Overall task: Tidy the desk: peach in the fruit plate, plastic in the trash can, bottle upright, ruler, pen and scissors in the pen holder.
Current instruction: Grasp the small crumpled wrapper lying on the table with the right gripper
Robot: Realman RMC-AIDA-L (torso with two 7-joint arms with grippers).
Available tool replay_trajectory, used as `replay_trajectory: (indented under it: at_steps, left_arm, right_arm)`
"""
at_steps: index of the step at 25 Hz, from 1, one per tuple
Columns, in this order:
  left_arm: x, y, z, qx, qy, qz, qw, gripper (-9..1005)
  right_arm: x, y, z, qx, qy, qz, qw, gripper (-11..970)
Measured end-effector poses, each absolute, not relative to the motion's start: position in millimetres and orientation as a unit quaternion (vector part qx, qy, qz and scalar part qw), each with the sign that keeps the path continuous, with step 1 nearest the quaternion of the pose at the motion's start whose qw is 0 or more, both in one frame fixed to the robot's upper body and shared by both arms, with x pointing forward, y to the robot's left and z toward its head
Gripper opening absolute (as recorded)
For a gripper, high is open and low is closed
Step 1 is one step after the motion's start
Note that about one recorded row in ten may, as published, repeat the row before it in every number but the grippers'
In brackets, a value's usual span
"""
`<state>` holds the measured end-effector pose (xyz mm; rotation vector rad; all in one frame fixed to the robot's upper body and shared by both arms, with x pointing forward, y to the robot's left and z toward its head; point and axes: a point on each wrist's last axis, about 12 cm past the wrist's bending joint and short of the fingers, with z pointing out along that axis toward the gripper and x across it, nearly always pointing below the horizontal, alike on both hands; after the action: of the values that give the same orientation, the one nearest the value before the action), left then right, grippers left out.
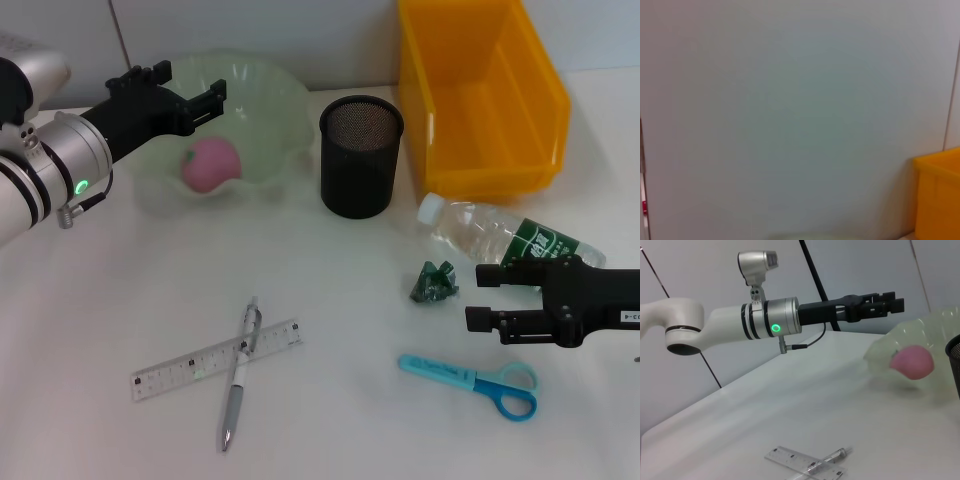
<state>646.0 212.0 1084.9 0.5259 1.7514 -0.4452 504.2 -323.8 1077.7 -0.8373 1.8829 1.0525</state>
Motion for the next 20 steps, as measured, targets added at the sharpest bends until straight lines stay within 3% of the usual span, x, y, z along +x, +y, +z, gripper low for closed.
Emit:
replay_trajectory:
  at_steps: [6,15,20]
  left_arm:
    - [644,212,1087,0.212,0.750,-0.215,0.589,812]
    - [613,231,1120,0.235,0.697,-0.375,0.563,813]
    - [591,238,1129,0.298,0.682,-0.449,0.494,813]
  right_arm:
    - [505,-324,1078,-0.332,0.745,0.416,0.402,758]
    - [504,-326,1078,-0.331,0.747,0.413,0.402,757]
    - [505,-328,1080,-0.333,0.746,0.414,0.401,758]
